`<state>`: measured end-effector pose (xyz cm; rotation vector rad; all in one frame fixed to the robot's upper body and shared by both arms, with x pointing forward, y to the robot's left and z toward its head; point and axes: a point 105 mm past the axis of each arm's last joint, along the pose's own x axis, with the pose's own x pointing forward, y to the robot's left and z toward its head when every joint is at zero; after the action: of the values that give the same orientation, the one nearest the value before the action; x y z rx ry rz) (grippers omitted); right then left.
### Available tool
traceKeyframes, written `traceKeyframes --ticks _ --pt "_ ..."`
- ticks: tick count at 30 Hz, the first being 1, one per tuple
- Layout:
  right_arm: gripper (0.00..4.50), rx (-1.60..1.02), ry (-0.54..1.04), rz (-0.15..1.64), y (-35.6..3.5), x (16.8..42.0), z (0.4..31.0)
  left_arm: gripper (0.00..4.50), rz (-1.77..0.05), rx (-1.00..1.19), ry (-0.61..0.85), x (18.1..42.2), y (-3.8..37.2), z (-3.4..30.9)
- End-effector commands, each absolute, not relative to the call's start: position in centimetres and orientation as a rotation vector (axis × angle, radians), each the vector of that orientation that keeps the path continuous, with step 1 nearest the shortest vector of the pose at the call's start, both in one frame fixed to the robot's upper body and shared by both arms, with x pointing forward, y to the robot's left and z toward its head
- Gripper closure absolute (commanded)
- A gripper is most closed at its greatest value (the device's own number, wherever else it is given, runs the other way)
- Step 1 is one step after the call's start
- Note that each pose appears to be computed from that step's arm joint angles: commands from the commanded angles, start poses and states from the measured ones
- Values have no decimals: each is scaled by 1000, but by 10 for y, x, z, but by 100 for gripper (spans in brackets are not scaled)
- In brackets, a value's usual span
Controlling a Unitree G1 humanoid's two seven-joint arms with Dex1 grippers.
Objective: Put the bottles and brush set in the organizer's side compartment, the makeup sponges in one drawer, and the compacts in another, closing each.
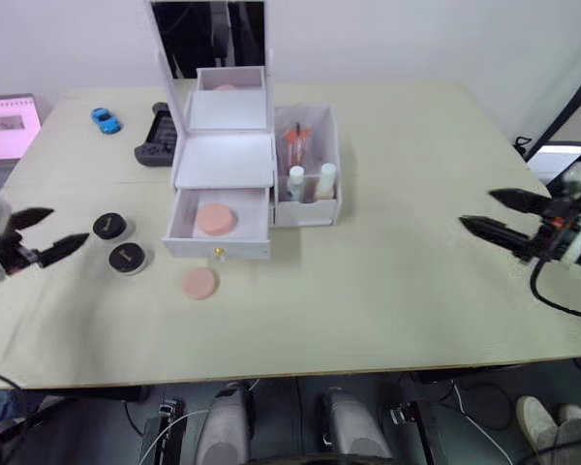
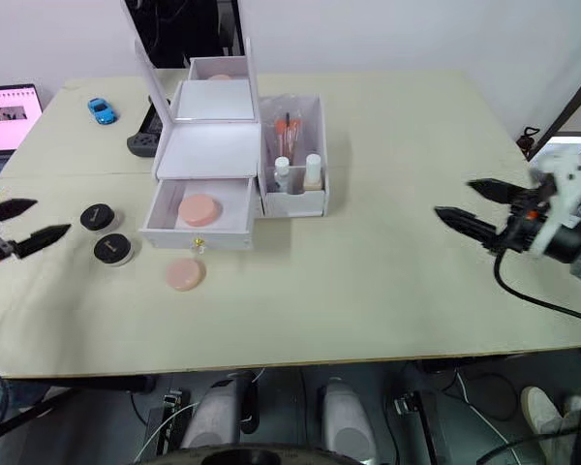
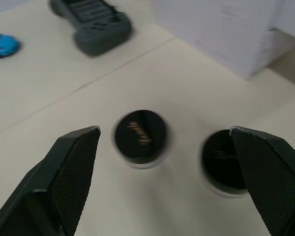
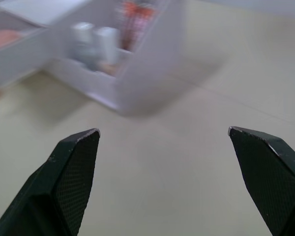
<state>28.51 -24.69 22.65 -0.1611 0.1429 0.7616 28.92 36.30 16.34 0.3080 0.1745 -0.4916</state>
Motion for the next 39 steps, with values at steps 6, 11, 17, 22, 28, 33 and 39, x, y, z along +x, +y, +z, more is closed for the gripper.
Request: traceKeyframes --ticks 6,11,17,22,28,33,39 --pt "0 -338 157 1066 -172 279 272 6 -558 300 207 238 316 143" --pt "0 -382 135 1226 -138 272 286 6 -569 268 198 223 279 126" --pt "0 -394 164 1340 -118 260 287 6 -560 215 177 226 239 110" --pt "0 -411 185 1336 -118 256 283 6 -554 202 220 228 216 92" --pt "0 -414 191 1327 -125 251 280 6 -525 116 265 236 195 79" --pt "0 -434 181 1296 -133 251 278 6 -492 70 300 244 183 69" --pt "0 -449 165 1289 -131 254 278 6 -476 115 324 257 177 68"
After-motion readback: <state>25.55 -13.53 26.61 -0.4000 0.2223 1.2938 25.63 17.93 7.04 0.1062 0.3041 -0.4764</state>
